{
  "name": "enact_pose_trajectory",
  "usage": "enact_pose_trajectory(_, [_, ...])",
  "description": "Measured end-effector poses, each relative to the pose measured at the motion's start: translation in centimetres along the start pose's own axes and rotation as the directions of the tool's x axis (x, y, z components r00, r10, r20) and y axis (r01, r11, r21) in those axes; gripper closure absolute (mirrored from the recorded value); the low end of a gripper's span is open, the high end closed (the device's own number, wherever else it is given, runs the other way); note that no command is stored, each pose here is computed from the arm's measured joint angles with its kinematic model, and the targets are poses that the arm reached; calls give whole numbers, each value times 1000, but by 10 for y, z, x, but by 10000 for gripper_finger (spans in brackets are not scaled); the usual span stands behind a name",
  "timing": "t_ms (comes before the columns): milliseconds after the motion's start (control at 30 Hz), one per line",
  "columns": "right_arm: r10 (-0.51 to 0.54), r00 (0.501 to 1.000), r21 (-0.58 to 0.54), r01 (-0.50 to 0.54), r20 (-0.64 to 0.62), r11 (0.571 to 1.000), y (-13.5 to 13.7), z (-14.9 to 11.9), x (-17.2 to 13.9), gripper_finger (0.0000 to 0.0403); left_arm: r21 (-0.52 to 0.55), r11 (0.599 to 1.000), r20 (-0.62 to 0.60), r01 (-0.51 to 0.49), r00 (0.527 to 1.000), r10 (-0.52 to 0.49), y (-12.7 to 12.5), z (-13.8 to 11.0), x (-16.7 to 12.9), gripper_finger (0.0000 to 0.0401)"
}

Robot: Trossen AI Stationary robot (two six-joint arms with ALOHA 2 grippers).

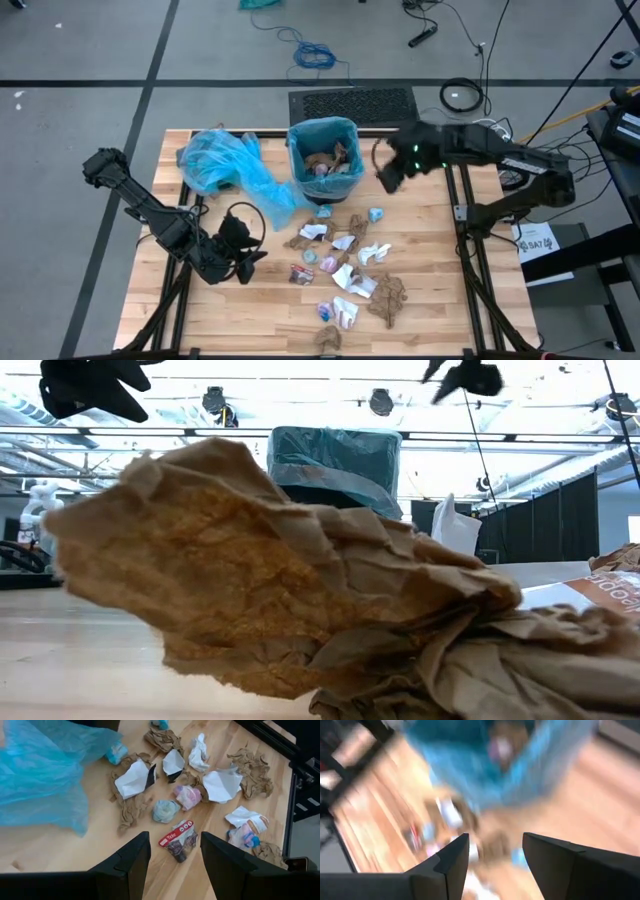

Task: Place trash/remove bag and relplace
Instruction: Put the white paper into the trash bin

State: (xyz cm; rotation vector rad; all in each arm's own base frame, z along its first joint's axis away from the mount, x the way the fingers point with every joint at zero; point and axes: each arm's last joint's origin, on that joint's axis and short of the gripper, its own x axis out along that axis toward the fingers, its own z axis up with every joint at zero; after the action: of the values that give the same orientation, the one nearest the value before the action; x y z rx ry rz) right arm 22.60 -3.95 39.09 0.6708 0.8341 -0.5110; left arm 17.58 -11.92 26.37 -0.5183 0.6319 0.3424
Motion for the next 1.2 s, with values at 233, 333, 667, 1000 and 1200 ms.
enact_pose_trajectory(233, [-62, 974, 124, 91, -217, 988, 15, -57, 38, 232, 31, 999, -21, 11, 1000, -11, 0, -1, 0, 224])
enact_pose_trajectory(333, [-37, 969, 172, 81, -246, 982, 19, -79, 62, 232, 31, 999, -21, 12, 1000, -11, 0, -1, 0, 224])
enact_pose_trajectory(667, [56, 955, 304, 37, -291, 952, 16, -146, 136, 232, 29, 999, -69, 38, 997, -35, -1, -2, 0, 224])
enact_pose_trajectory(1000, [-22, 938, 243, 112, -345, 964, 19, -177, 199, 232, 36, 998, -92, 51, 995, -47, -2, -3, 0, 224])
enact_pose_trajectory(1200, [-82, 930, 243, 179, -359, 953, 20, -188, 226, 302, 77, 994, -117, 71, 991, -62, -2, -3, 0, 224])
